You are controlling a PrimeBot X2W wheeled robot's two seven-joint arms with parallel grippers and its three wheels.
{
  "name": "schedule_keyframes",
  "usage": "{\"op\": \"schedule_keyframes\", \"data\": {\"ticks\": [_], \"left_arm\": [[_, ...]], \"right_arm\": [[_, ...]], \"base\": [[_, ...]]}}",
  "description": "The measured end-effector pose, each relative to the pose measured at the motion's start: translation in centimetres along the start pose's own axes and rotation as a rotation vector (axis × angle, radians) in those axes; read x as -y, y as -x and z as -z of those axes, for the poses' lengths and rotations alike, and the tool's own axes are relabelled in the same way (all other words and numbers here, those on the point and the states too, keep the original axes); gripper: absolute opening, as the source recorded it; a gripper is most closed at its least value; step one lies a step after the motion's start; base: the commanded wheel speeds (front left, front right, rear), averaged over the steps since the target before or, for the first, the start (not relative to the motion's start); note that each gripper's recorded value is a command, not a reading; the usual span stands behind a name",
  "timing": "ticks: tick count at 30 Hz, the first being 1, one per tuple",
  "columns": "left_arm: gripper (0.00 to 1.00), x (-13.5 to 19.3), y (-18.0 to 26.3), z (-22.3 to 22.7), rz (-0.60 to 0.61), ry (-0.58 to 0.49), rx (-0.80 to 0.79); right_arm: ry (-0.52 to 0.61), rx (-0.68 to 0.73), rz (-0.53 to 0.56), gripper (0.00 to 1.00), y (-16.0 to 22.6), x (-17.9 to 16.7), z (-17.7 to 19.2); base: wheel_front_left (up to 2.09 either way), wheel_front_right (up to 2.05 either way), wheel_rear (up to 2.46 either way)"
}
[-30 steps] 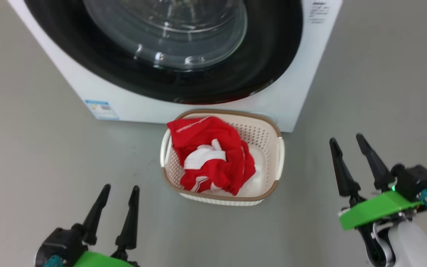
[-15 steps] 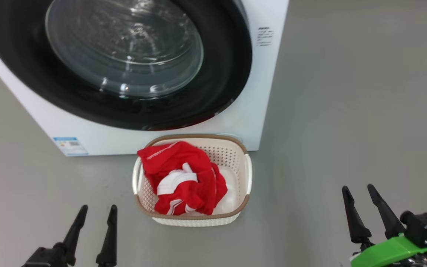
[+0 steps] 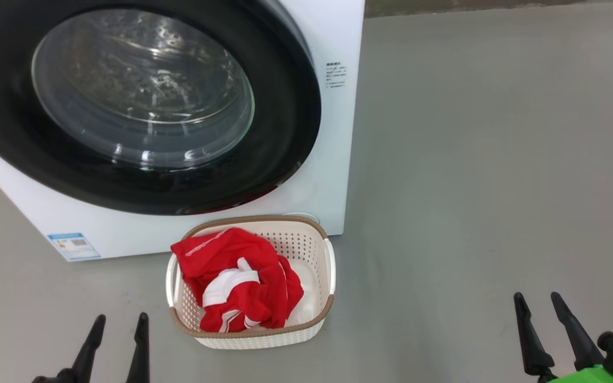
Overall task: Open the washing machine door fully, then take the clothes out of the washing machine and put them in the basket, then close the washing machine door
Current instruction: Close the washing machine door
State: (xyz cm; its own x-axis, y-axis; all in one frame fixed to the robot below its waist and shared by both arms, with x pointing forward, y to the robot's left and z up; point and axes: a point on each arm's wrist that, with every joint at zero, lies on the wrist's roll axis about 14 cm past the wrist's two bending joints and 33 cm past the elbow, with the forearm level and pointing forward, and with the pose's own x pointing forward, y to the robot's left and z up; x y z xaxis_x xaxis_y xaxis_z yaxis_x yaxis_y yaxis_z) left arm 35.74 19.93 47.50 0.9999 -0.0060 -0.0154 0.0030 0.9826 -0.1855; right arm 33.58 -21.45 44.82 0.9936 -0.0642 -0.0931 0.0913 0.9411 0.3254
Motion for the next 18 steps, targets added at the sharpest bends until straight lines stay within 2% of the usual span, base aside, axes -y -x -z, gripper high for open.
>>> {"op": "schedule_keyframes", "data": {"ticks": [10,18], "left_arm": [[1.0,0.1,0.1,0.2,0.004,-0.002,-0.006],[1.0,-0.1,-0.2,0.3,0.0,-0.001,-0.01]], "right_arm": [[-0.005,0.006,0.075,1.0,1.7,2.3,-0.1],[-0.008,0.005,0.087,1.0,1.9,2.4,0.1]], "base": [[0.0,0.0,0.0],[0.0,0.0,0.0]]}}
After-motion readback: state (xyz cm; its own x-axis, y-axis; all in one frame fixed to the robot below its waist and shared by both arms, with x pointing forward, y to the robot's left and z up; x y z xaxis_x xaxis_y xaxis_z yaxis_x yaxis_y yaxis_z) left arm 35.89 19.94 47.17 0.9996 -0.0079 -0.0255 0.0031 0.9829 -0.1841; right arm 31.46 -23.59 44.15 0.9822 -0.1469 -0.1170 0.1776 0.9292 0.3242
